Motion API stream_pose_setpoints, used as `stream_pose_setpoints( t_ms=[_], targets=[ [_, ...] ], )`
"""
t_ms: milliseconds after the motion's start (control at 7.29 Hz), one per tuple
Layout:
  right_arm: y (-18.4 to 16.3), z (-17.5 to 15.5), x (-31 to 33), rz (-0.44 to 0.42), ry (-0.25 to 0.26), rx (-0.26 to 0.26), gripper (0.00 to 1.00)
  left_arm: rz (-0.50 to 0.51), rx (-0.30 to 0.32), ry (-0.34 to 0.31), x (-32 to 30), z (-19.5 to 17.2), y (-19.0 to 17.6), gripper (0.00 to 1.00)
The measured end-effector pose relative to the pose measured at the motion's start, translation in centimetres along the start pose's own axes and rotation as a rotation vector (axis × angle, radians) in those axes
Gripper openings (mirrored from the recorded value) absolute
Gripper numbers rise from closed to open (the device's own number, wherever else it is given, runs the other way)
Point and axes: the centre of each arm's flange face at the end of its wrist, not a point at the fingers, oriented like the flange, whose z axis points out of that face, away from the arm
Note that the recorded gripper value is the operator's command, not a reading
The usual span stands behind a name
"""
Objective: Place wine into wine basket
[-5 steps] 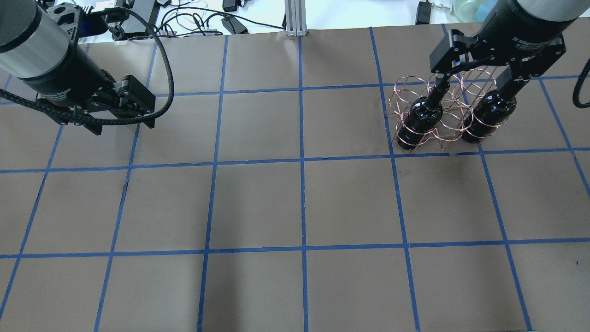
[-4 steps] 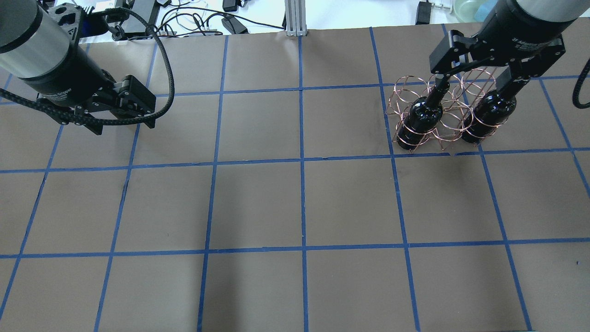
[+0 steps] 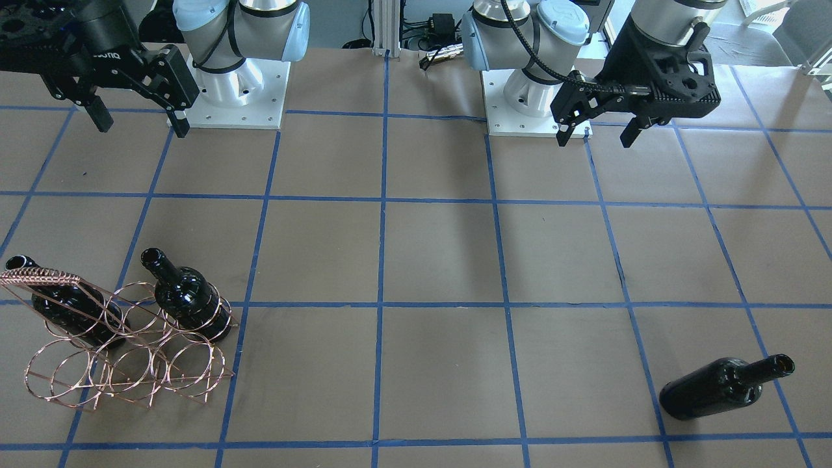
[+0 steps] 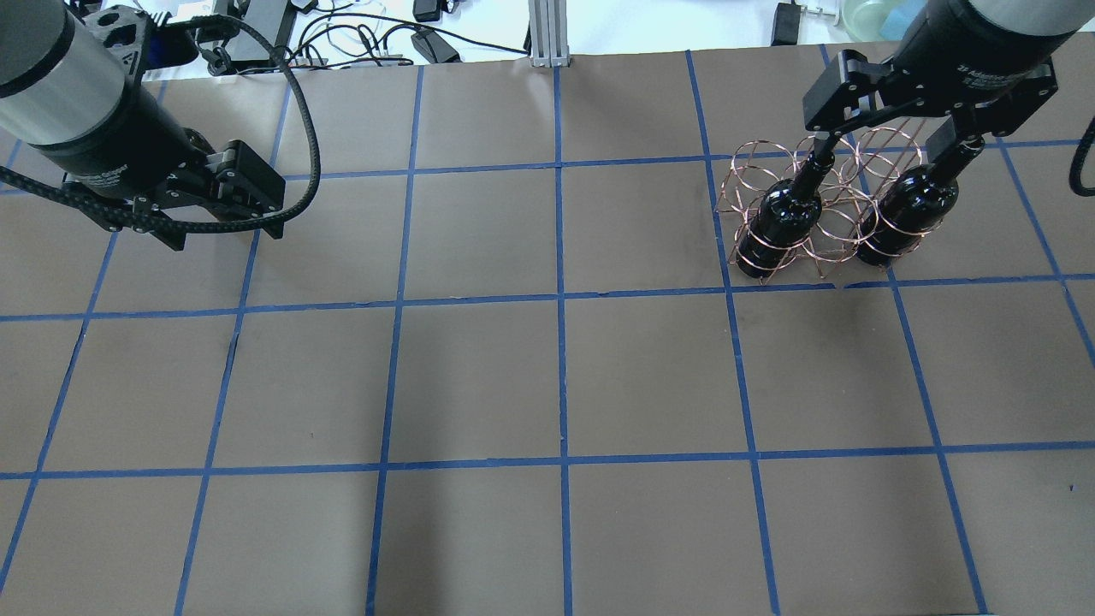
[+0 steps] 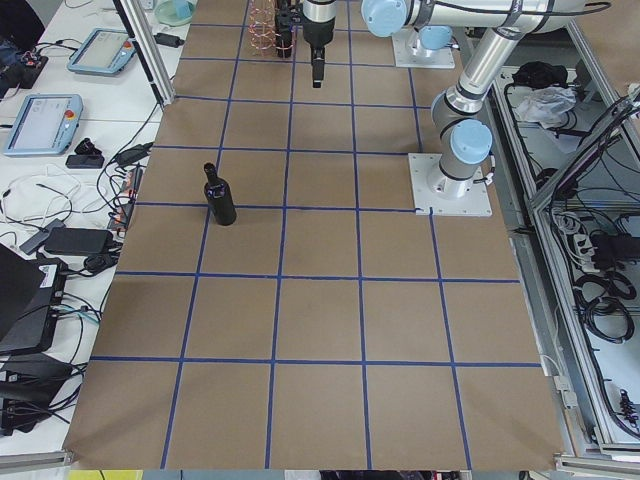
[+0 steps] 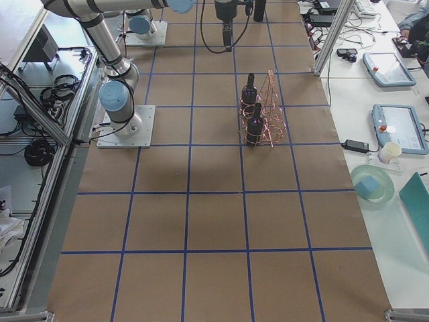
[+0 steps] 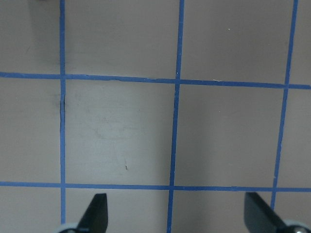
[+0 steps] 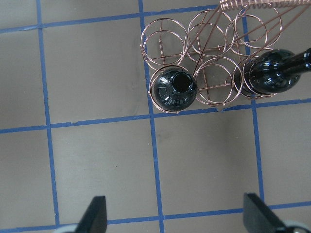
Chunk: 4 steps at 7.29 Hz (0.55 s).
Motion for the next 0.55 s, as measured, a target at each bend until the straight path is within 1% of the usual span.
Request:
stream_pose_setpoints(
  t_ms=[275, 549],
  targets=[
    [-0.04, -0.05, -0.02, 0.003, -0.002, 0.004, 1.00, -0.002, -0.002, 0.000, -0.06, 0.10, -0.08, 1.00],
    [0.04, 0.04, -0.01, 0.007, -0.002, -0.003, 1.00, -0.003, -0.002, -0.008, -0.15, 0.06, -0.05, 1.00]
  ],
)
